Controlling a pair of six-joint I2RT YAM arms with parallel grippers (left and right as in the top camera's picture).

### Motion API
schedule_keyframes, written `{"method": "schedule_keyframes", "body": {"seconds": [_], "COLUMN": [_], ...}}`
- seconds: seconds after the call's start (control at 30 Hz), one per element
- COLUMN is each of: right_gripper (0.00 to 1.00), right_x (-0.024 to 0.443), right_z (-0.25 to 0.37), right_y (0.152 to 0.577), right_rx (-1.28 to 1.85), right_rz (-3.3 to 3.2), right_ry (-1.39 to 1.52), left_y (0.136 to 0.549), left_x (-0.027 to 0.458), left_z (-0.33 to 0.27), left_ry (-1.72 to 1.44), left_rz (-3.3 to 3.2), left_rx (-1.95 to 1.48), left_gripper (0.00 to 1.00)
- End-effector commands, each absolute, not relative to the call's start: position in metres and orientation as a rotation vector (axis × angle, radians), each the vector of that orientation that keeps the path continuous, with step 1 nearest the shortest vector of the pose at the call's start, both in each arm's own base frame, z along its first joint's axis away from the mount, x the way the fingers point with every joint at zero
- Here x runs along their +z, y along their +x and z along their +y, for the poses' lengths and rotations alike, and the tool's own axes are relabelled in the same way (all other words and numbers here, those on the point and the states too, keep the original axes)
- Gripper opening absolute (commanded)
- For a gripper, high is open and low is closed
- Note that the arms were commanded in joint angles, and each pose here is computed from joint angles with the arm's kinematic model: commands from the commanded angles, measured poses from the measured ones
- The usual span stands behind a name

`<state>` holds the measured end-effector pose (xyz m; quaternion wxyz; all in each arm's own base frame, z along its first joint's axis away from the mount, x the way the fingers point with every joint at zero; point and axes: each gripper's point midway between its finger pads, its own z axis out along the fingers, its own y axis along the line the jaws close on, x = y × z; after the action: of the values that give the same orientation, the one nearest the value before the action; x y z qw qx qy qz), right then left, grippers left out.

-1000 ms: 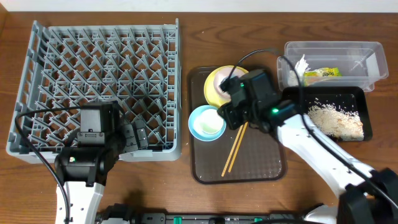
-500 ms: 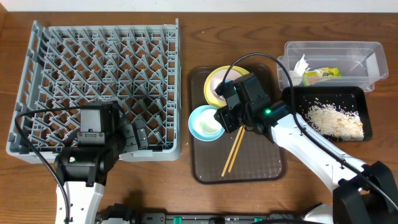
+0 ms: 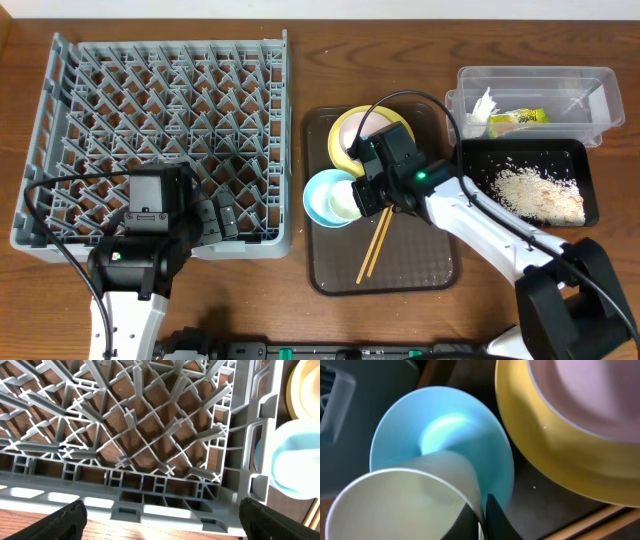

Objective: Sort waste into correct bins and load items into the dishwasher rack
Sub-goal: 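Grasp the white cup inside the light-blue bowl with the right gripper, then lift the white cup and hand it to the left gripper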

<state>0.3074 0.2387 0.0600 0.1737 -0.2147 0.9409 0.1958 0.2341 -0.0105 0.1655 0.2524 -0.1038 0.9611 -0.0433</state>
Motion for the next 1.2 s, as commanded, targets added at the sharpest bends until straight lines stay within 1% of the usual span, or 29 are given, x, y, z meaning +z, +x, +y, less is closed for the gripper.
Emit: {"method": "schedule_keyframes", "body": {"seconds": [0.0,0.17,0.27,0.37,0.4,0.47,0.6,0.77,0.83,1.0,1.17], "right_gripper": [0.01,0.01,0.01,0.01,0.01,0.01,0.01,0.01,0.01,0.01,0.01], "right_x": [0.072,0.120,0.149,0.171,0.180,0.188,0.212,0.236,0.246,0.258,0.263], "right_z": [0.244,0.239,0.223,0.205,0.202,0.200,0.207,0.226,0.234,0.250,0.259], "right_y": [0.313,0.331,0.342,0.352,0.352,0.351,0.339,0.320,0.313,0.305,0.301], "right_rx": [0.576,0.658,0.747,0.917,1.035,1.168,1.464,1.656,1.700,1.731,1.733], "right_rz": [2.628,2.511,2.458,2.420,2.396,2.369,2.256,2.121,2.060,1.992,1.957], "right_ry": [-0.579,-0.516,-0.407,-0.279,-0.251,-0.245,-0.344,-0.521,-0.602,-0.693,-0.739], "left_y": [0.238,0.238,0.238,0.238,0.239,0.242,0.260,0.271,0.272,0.275,0.273], "left_x": [0.175,0.175,0.175,0.175,0.175,0.178,0.200,0.238,0.249,0.266,0.278], "left_z": [-0.011,-0.011,-0.011,-0.011,-0.012,-0.020,-0.069,-0.133,-0.150,-0.171,-0.184], "left_ry": [-0.289,-0.289,-0.289,-0.289,-0.289,-0.284,-0.212,-0.047,0.010,0.115,0.205], "left_rz": [2.589,2.589,2.589,2.588,2.584,2.570,2.477,2.337,2.292,2.211,2.155], "left_rx": [-0.124,-0.125,-0.125,-0.125,-0.133,-0.198,-0.595,-1.156,-1.350,-1.675,-1.894], "left_gripper": [0.98,0.98,0.98,0.98,0.98,0.98,0.98,0.98,0.98,0.98,0.98]}}
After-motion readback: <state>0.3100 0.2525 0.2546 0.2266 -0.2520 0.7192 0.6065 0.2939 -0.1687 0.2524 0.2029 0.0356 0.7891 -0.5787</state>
